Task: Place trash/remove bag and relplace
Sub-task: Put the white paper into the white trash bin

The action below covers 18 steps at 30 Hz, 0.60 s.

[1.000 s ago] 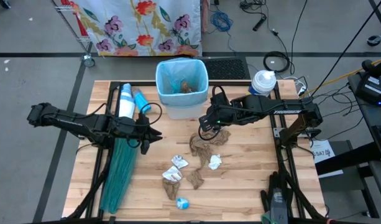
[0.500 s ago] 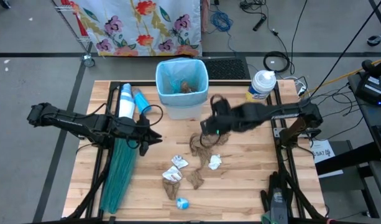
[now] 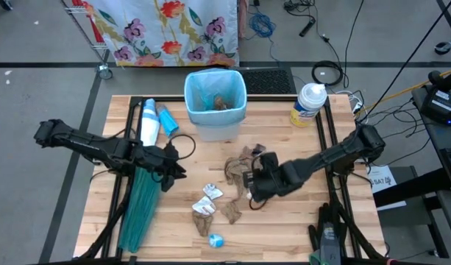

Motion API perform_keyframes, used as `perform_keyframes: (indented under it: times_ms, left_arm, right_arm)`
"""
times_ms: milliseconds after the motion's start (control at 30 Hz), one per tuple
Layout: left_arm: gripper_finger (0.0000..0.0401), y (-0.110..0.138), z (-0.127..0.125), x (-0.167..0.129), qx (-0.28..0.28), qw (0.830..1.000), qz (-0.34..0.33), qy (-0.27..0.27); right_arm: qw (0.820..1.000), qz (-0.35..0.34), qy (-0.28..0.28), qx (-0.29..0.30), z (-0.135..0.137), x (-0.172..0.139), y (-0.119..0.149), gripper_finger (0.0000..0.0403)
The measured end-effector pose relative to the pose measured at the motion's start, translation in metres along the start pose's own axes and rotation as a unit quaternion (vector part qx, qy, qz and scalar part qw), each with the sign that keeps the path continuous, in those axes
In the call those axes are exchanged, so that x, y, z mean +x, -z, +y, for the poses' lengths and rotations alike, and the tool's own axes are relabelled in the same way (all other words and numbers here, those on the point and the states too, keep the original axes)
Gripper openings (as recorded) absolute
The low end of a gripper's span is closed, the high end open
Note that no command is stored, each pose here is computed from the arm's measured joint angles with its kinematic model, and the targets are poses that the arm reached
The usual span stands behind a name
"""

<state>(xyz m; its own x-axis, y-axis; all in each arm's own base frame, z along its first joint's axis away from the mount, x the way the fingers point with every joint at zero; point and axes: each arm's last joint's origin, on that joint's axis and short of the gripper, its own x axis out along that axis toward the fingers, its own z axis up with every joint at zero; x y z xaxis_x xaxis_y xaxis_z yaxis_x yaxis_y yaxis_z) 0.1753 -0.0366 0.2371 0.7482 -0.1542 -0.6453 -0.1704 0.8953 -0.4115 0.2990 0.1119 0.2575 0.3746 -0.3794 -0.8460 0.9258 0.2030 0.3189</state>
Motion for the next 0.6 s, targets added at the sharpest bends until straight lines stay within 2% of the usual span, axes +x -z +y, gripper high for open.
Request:
perform_keyframes:
  times_ms: [200,300,600]
  left_arm:
    - [0.0109,0.008,-0.006,0.016,0.011,0.998,0.060,0.021]
    - [0.0109,0.011,-0.012,0.021,0.024,0.997,0.070,0.031]
    - [0.0109,0.007,-0.027,0.034,0.041,0.996,0.035,0.076]
  right_arm:
    - [1.000,0.015,-0.019,0.012,-0.009,-0.005,0.028,0.0129]
    - [1.000,0.018,-0.019,0.003,-0.012,-0.008,0.036,0.0129]
    - [0.999,0.025,-0.032,-0.018,-0.014,-0.014,0.046,0.0129]
